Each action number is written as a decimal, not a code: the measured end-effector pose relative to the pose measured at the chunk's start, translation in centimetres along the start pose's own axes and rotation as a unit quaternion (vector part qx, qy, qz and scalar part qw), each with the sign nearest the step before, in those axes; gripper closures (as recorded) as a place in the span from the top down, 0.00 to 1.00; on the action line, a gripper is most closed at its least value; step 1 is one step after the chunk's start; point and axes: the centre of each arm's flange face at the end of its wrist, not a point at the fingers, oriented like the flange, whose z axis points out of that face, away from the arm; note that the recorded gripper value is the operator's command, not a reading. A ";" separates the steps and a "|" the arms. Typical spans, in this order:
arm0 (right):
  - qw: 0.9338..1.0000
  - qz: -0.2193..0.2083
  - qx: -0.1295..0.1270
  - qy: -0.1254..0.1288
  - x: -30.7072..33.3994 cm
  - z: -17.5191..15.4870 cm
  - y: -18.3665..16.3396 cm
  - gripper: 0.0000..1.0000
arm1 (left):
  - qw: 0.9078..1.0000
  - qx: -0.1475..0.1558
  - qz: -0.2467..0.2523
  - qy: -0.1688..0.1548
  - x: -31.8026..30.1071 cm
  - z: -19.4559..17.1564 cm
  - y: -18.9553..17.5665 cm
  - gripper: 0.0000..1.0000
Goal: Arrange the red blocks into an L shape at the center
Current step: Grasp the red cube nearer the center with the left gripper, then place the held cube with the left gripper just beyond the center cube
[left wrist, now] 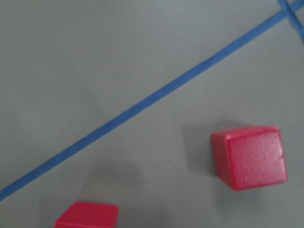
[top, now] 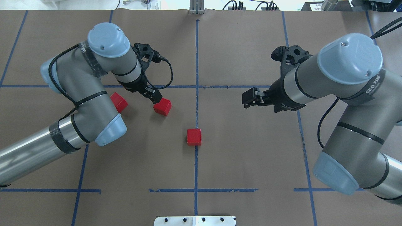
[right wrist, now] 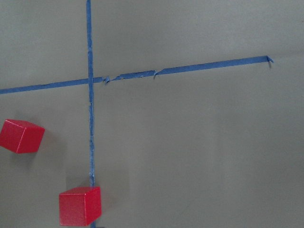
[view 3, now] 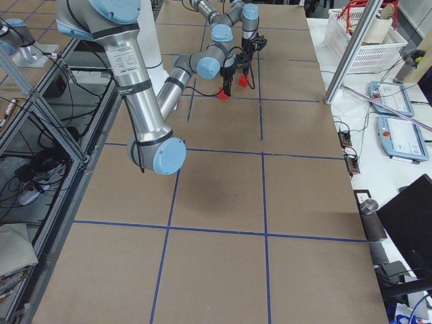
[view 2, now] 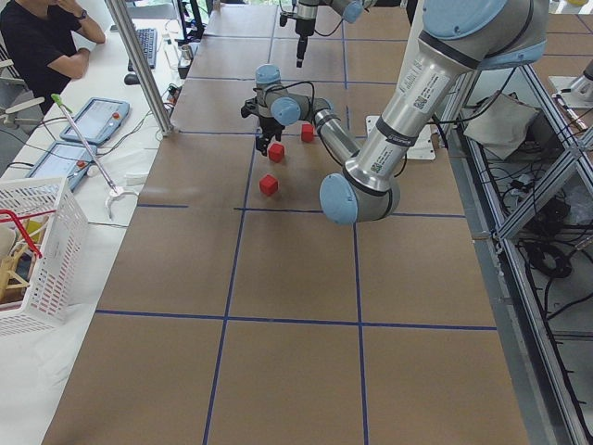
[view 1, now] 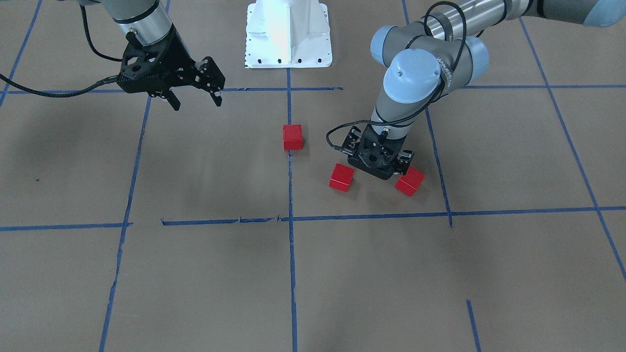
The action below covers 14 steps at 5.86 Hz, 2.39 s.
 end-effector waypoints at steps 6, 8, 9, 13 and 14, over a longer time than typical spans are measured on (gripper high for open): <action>1.000 0.008 -0.008 0.018 2.0 1.0 0.2 1.00 | 1.000 0.005 -0.020 0.019 1.9 5.4 -0.7 1.00; 1.000 0.009 -0.009 0.020 2.3 1.2 0.2 1.00 | 0.999 0.011 -0.023 0.024 2.1 6.4 -0.8 1.00; 1.000 0.008 -0.009 0.020 2.3 1.2 0.2 1.00 | 0.999 0.014 -0.029 0.028 2.3 6.5 -0.7 0.92; 1.000 0.009 -0.008 0.020 2.3 1.2 0.2 1.00 | 0.997 0.029 -0.058 0.034 4.2 6.5 -0.5 0.03; 1.000 0.009 -0.008 0.020 2.3 1.2 0.2 1.00 | 0.995 0.036 -0.084 0.043 5.4 5.5 -1.1 0.03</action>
